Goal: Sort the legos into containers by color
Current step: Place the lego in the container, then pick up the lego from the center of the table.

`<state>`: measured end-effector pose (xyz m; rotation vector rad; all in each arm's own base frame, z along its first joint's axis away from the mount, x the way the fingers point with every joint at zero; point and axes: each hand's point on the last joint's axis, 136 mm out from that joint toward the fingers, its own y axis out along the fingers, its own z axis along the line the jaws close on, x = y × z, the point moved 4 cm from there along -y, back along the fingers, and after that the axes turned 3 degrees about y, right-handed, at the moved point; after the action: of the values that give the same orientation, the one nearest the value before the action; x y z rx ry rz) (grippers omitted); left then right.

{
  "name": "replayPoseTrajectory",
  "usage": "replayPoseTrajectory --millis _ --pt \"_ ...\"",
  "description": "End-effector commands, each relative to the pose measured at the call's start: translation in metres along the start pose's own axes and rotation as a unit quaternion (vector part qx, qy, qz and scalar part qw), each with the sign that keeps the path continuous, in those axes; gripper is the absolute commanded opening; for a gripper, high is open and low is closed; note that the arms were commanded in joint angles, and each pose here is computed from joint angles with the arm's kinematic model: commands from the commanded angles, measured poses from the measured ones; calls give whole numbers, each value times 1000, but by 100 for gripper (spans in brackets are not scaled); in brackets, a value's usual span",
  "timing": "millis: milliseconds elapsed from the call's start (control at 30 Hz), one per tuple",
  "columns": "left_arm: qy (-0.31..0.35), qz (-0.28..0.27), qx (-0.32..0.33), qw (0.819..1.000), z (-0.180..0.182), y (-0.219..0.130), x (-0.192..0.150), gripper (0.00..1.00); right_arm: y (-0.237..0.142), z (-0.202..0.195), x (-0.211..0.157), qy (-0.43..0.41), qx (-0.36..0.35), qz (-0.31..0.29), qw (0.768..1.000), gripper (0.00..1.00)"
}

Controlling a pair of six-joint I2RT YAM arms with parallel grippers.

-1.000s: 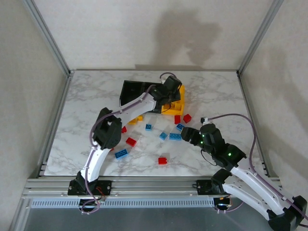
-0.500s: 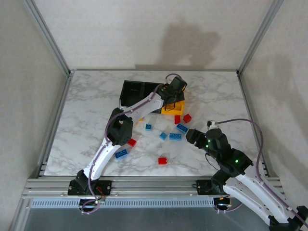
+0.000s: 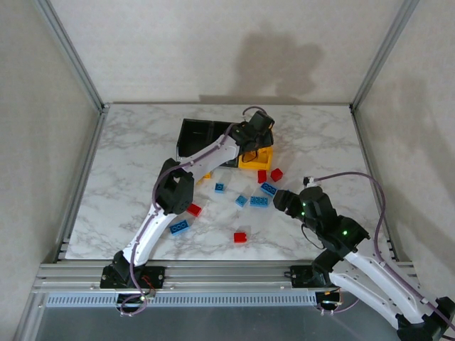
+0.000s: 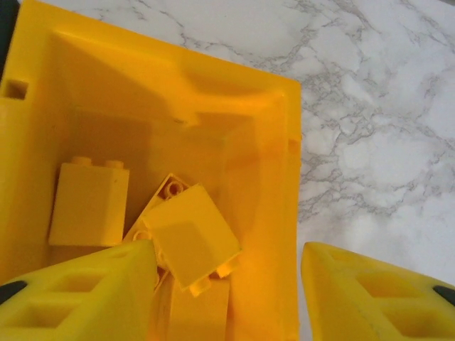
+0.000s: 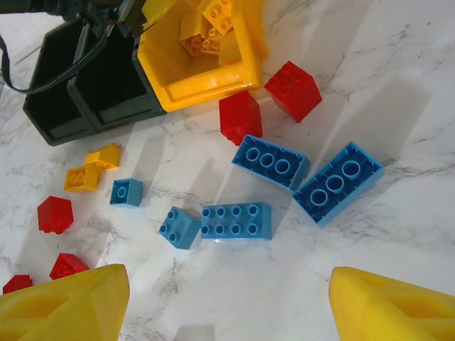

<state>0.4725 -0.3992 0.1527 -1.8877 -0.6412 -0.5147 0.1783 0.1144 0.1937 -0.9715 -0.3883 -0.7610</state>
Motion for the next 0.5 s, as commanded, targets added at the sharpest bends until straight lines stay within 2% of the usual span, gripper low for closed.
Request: replayPoseTrajectory --millis 0,133,233,367,467 --pt "14 -30 -40 999 -16 -62 27 57 -7 11 16 -10 8 -24 1000 75" --pt "20 -35 -60 997 -4 -104 18 58 -4 14 17 -23 8 -19 1000 76" --pt "24 -40 -58 997 21 -137 4 61 1 18 15 -27 17 -13 999 76" --pt "18 -34 -21 999 77 -167 -20 66 10 27 13 -32 30 1 999 76" --pt "4 -13 12 1000 126 -173 -38 66 18 35 13 -35 39 10 999 76"
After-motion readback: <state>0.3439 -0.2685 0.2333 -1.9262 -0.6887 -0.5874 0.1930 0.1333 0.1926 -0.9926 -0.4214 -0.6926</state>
